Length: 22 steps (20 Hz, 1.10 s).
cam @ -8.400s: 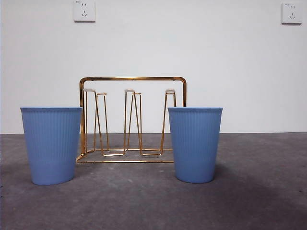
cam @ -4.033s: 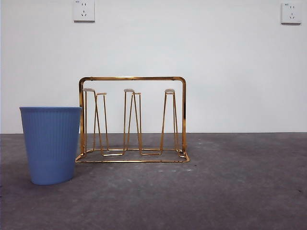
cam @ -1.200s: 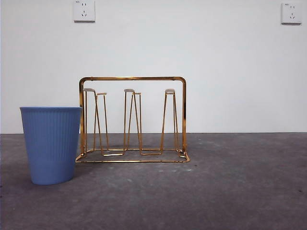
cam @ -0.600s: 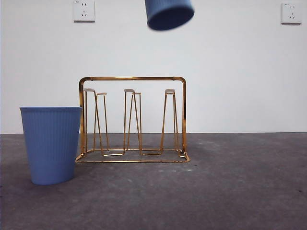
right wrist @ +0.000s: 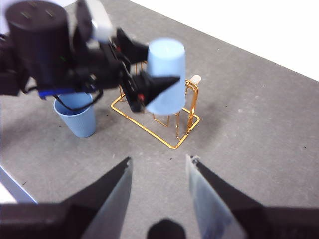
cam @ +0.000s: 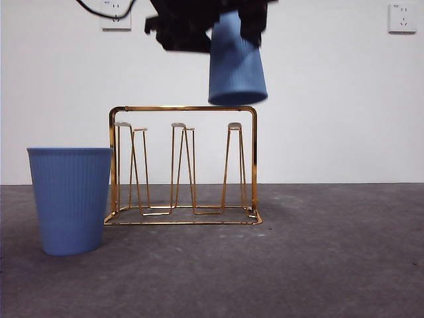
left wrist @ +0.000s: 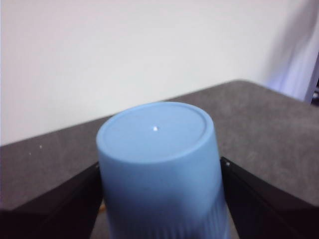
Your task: Pick up cup 1,put cup 1 in the cup rack,pick up cup 2,put cup 2 in the cup rack
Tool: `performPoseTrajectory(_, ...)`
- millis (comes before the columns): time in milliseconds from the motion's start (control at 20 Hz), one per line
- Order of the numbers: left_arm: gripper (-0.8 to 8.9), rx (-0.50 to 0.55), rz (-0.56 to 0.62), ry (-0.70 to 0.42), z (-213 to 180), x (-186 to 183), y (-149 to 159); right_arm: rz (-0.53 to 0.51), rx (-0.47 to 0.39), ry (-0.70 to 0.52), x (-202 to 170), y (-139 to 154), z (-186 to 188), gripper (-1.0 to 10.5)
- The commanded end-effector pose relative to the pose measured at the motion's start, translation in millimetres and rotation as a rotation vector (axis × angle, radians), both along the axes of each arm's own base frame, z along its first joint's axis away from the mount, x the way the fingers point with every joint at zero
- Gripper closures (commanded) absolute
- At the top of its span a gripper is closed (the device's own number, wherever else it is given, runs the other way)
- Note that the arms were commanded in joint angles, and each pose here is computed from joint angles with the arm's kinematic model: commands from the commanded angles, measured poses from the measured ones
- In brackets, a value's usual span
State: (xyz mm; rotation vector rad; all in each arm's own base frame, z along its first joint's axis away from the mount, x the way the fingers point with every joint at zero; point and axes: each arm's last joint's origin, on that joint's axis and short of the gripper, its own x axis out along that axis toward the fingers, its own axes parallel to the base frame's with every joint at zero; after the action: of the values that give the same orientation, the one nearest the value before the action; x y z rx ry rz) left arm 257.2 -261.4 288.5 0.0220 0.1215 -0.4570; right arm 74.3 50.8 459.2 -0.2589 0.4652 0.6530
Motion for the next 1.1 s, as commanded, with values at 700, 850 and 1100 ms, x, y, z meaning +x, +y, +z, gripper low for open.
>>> performPoseTrajectory(700, 8.21, 0.057, 0.048, 0.108, -57.3, 21.8, -18.4, 0.01, -0.027, 0.004, -0.7, -0.6, -2.1, 7.6)
performPoseTrajectory(850, 8.21, 0.071, 0.053, 0.142, -70.6, 24.7, -21.0, 0.012, -0.029, 0.002, -0.8, -0.6, -2.0, 7.6)
performPoseTrajectory(1100, 8.21, 0.079, 0.082, 0.213, -83.4, 29.2, -17.3, 0.014, -0.031, 0.0, -0.7, -0.5, -2.0, 7.6)
